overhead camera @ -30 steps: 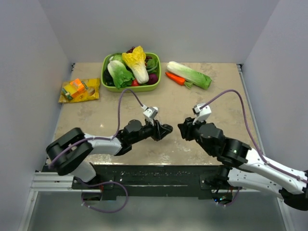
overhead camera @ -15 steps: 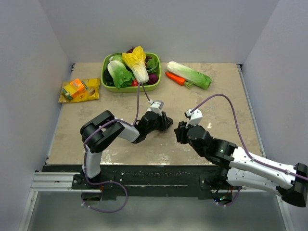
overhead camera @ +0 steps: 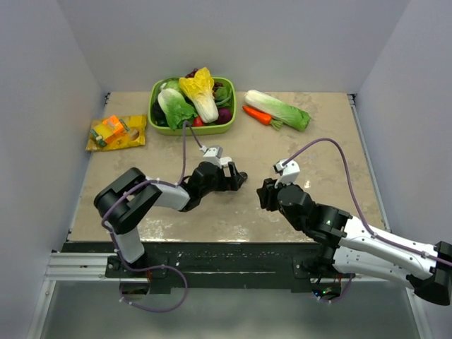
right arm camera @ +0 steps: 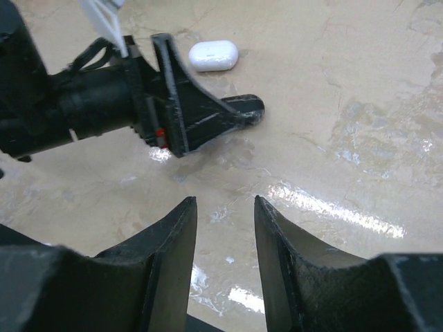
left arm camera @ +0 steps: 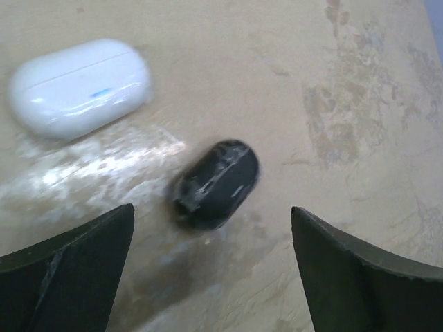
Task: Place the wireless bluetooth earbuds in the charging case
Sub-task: Reset both arms
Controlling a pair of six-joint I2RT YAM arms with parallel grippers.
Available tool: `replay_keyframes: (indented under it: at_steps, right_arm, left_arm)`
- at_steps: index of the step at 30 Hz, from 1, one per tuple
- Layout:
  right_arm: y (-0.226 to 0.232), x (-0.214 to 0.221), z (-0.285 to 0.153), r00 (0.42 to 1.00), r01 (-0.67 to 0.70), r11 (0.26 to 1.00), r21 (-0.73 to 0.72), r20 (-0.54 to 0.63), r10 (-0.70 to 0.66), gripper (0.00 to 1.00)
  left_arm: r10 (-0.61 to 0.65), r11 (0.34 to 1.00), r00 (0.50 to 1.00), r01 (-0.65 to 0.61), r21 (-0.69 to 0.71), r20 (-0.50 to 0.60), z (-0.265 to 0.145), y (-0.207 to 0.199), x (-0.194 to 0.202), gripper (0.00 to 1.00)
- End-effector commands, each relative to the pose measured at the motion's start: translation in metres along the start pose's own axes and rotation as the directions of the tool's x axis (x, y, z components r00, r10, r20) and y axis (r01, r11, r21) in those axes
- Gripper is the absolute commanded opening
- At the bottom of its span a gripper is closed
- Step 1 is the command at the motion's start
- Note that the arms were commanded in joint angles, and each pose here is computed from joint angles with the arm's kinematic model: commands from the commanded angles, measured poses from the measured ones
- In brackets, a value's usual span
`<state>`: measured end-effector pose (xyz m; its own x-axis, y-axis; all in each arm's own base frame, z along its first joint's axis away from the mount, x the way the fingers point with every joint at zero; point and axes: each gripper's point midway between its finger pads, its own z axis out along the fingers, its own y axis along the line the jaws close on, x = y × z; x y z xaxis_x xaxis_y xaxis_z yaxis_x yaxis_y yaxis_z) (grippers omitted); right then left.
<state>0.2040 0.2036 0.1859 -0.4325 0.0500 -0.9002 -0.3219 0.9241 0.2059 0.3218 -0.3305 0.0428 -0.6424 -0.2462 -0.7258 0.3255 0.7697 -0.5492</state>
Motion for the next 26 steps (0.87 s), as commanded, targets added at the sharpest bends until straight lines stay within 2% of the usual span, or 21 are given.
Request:
replay_keyframes:
  at_steps: [1, 5, 9, 11, 12, 15, 19, 20, 22, 26]
  right_arm:
    - [-0.005, -0.021, -0.006, 0.997, -0.038, 0.999, 0.028, 0.065, 0.036, 0.43]
    - [-0.011, -0.023, -0.008, 0.995, -0.053, 0.998, 0.046, 0.088, 0.049, 0.43]
    - [-0.016, -0.026, -0.012, 0.989, -0.074, 0.996, 0.042, 0.129, 0.068, 0.44]
    - [-0.017, -0.03, -0.014, 0.982, -0.102, 0.994, 0.028, 0.164, 0.096, 0.47]
    - [-0.018, -0.031, -0.015, 0.977, -0.124, 0.992, 0.025, 0.178, 0.117, 0.49]
    - [-0.022, -0.033, -0.013, 0.965, -0.157, 0.987, 0.032, 0.215, 0.147, 0.55]
    - [-0.021, -0.031, -0.006, 0.967, -0.159, 0.985, 0.065, 0.212, 0.142, 0.64]
    - [-0.021, -0.026, -0.001, 0.974, -0.142, 0.986, 0.085, 0.189, 0.124, 0.78]
    - [-0.018, -0.028, 0.001, 0.973, -0.164, 0.982, 0.091, 0.178, 0.146, 0.96]
    - [-0.01, -0.026, 0.006, 0.98, -0.155, 0.983, 0.095, 0.141, 0.141, 0.98]
  left_arm:
    - [-0.027, 0.98, 0.999, 0.018, -0.198, -0.042, -0.041, 0.047, 0.01, 1.0]
    - [-0.032, 0.963, 0.999, 0.035, -0.268, 0.014, -0.079, 0.057, -0.003, 1.0]
    - [-0.019, 0.956, 0.983, 0.071, -0.285, 0.181, -0.127, 0.053, -0.04, 1.0]
    - [-0.037, 0.948, 0.958, 0.124, -0.294, 0.286, -0.156, 0.054, -0.059, 1.0]
    - [-0.07, 0.921, 0.921, 0.208, -0.331, 0.384, -0.169, 0.063, -0.073, 1.0]
    - [-0.11, 0.84, 0.871, 0.339, -0.424, 0.48, -0.198, 0.09, -0.079, 1.0]
    - [-0.068, 0.842, 0.916, 0.266, -0.469, 0.396, -0.195, 0.079, -0.085, 1.0]
    - [-0.065, 0.84, 0.925, 0.252, -0.48, 0.374, -0.194, 0.077, -0.085, 1.0]
    - [-0.041, 0.83, 0.949, 0.207, -0.518, 0.313, -0.191, 0.075, -0.082, 1.0]
    - [-0.012, 0.89, 0.962, 0.135, -0.436, 0.274, -0.186, 0.066, -0.074, 1.0]
